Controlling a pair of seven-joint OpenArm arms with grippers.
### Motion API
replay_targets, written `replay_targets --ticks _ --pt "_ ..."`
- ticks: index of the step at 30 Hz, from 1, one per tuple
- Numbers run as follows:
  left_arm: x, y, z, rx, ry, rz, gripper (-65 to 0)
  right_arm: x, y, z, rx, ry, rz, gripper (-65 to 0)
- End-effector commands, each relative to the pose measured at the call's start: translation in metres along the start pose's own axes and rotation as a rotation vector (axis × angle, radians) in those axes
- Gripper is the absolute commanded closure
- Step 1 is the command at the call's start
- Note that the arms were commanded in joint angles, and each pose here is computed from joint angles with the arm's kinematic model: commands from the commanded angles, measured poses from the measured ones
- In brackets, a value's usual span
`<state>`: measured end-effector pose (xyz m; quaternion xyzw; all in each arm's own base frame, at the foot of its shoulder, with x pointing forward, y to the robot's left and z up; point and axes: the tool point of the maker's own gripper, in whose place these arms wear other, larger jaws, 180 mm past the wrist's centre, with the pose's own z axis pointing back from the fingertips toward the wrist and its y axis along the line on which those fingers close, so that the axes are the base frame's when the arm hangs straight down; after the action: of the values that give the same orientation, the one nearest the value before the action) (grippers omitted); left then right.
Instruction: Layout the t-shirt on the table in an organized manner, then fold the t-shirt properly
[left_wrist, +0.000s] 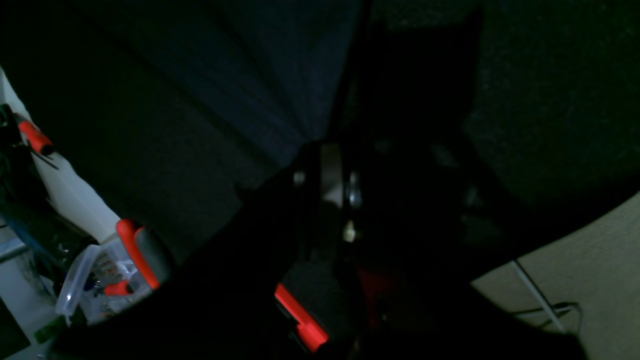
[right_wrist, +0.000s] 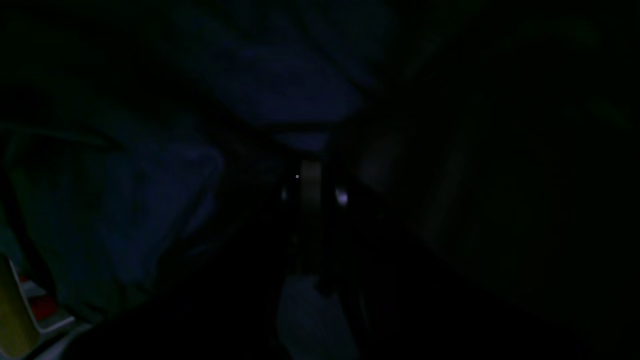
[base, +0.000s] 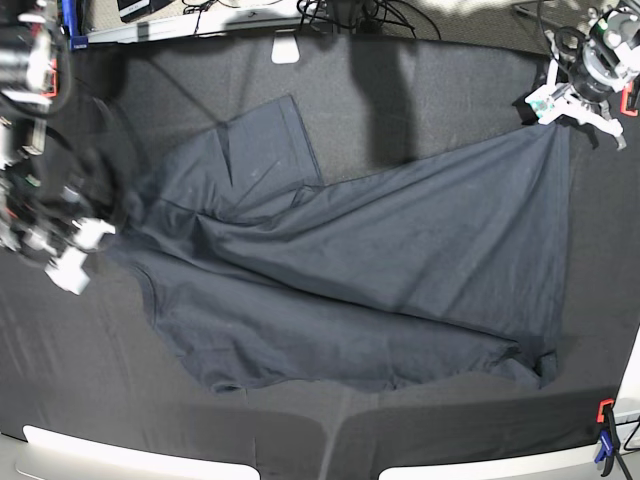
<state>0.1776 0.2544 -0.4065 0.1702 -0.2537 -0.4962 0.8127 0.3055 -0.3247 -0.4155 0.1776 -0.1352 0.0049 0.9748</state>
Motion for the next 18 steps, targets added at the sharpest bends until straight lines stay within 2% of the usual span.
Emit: replay_targets --ticks 1,8,18 --pt "0.002 0.009 0.003 0.024 -0.009 -0.015 0.0 -0.001 -0.015 0.014 -0.045 0.012 0.021 0.0" --pt "0.002 0.009 0.003 0.024 -0.009 -0.014 0.0 -0.042 -0.045 0.034 -0.075 0.057 -0.042 0.0" --pt "-0.006 0.012 0.003 0.031 0.03 -0.032 0.0 -0.086 -0.088 0.072 -0.197 0.153 -0.069 0.0"
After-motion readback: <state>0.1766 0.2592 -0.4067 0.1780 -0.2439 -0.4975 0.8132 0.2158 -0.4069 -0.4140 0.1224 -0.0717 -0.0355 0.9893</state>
